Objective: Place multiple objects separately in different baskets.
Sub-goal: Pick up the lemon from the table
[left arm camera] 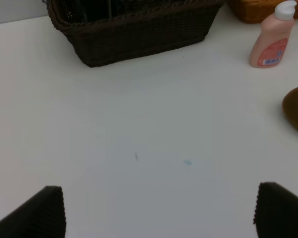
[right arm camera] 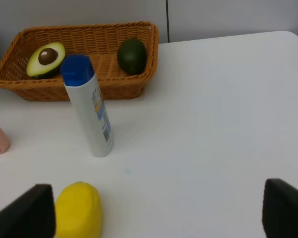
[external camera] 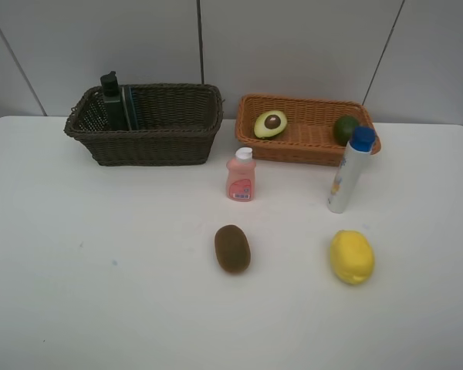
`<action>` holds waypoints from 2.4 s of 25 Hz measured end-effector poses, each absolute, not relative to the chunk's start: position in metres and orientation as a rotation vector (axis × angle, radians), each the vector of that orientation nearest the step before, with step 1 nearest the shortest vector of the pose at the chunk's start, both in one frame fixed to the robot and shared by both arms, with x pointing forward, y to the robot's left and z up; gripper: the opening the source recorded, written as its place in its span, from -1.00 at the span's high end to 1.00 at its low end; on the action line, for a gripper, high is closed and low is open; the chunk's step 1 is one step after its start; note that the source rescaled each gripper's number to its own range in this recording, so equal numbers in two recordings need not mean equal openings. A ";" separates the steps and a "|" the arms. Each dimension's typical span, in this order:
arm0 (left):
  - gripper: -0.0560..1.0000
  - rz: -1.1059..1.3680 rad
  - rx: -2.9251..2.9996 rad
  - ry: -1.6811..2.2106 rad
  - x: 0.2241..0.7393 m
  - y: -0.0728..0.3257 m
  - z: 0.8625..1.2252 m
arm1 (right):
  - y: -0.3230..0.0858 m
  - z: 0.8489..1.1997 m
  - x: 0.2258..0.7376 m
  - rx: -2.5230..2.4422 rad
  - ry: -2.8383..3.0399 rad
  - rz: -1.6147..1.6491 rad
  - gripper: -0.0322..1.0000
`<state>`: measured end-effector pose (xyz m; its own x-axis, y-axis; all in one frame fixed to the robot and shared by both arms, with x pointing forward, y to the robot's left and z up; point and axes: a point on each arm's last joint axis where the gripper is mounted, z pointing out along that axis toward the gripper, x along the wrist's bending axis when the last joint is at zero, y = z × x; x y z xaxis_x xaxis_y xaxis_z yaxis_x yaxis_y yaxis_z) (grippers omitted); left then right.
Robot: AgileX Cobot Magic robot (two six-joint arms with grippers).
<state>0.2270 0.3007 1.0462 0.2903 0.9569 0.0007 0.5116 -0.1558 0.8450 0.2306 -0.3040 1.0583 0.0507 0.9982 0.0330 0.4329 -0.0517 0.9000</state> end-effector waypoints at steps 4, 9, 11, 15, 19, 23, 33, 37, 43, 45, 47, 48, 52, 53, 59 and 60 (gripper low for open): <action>-0.99 0.743 1.779 1.349 0.227 0.300 1.046 | -0.307 1.059 0.232 1.582 1.466 0.920 -1.00; -0.99 0.780 1.741 1.415 0.227 0.300 1.046 | -0.312 1.060 0.263 1.711 1.540 0.733 -1.00; -0.99 0.781 1.740 1.417 0.227 0.300 1.046 | -0.312 1.056 0.284 1.798 1.613 0.629 -1.00; -0.99 0.785 1.735 1.425 0.227 0.300 1.046 | -0.311 1.038 0.334 1.999 1.760 0.371 -1.00; -0.99 0.786 1.734 1.427 0.227 0.300 1.046 | -0.305 1.019 0.390 2.148 1.849 0.240 -1.00; -0.99 0.789 1.731 1.431 0.227 0.300 1.046 | -0.296 1.002 0.437 2.277 1.918 0.212 -1.00; -0.99 0.789 1.731 1.431 0.227 0.300 1.046 | -0.271 0.969 0.474 2.333 2.204 0.195 -1.00; -0.99 0.789 1.731 1.431 0.227 0.300 1.046 | -0.244 0.968 0.472 2.209 2.309 0.222 -1.00; -0.99 0.789 1.731 1.431 0.227 0.300 1.046 | -0.218 0.964 0.468 2.058 2.339 0.263 -1.00; -0.99 0.789 1.731 1.431 0.227 0.300 1.046 | -0.214 0.958 0.466 2.023 2.323 0.280 -1.00; -0.99 0.789 1.731 1.431 0.227 0.300 1.046 | -0.215 0.951 0.462 2.020 2.294 0.292 -1.00; -0.99 0.789 1.731 1.431 0.227 0.300 1.046 | -0.216 0.948 0.461 2.011 2.287 0.298 -1.00; -0.99 0.789 1.731 1.431 0.227 0.300 1.046 | -0.217 0.939 0.459 2.002 2.272 0.319 -1.00; -0.99 0.789 1.731 1.431 0.227 0.300 1.046 | -0.217 0.937 0.460 2.002 2.271 0.321 -1.00; -0.99 0.789 1.731 1.431 0.227 0.300 1.046 | -0.215 0.916 0.467 2.016 2.281 0.281 -1.00; -0.99 0.789 1.731 1.431 0.227 0.300 1.046 | -0.214 0.913 0.468 2.018 2.283 0.275 -1.00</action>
